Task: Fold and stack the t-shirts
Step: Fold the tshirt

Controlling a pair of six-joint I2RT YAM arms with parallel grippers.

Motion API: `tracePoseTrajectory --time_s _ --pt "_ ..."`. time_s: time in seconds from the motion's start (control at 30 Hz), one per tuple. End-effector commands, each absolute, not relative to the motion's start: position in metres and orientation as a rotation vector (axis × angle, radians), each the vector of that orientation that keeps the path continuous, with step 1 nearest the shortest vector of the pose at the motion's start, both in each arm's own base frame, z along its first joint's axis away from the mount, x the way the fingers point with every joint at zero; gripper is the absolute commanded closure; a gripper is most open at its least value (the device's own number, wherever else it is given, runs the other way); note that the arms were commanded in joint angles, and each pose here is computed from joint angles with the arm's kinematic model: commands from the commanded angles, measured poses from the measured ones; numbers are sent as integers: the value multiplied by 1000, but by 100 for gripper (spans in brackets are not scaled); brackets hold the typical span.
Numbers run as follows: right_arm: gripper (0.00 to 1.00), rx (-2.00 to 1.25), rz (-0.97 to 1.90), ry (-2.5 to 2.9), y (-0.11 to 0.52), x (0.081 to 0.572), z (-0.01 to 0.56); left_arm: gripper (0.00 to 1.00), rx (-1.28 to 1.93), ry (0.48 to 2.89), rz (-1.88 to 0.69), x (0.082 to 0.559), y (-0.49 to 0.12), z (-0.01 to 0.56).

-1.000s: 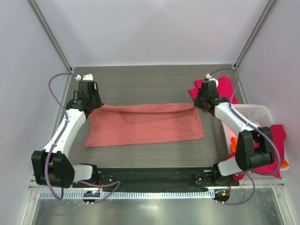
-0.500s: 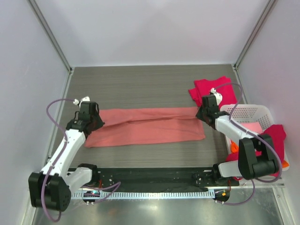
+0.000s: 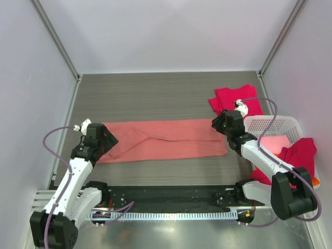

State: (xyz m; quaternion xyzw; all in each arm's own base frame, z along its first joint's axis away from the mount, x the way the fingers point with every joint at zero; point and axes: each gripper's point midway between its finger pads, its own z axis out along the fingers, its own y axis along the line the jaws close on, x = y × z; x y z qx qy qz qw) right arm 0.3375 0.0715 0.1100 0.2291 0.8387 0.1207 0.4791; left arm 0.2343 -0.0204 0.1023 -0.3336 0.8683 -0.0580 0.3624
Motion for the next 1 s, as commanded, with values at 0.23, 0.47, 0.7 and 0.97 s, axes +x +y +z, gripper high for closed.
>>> tracePoseTrajectory --time_s 0.23,0.47,0.7,0.97 --pt "56 -104 1107 2109 278 341 152 31 -949 2200 -135 305 -26 116" --pt "46 -388 1303 2101 367 344 153 33 -1034 2188 -138 350 -32 125" --pt "43 -538 1462 2127 430 342 120 36 -1078 2342 -109 379 -46 84" --pt "43 -617 1507 2167 469 335 91 41 -1186 2500 168 368 -22 31"
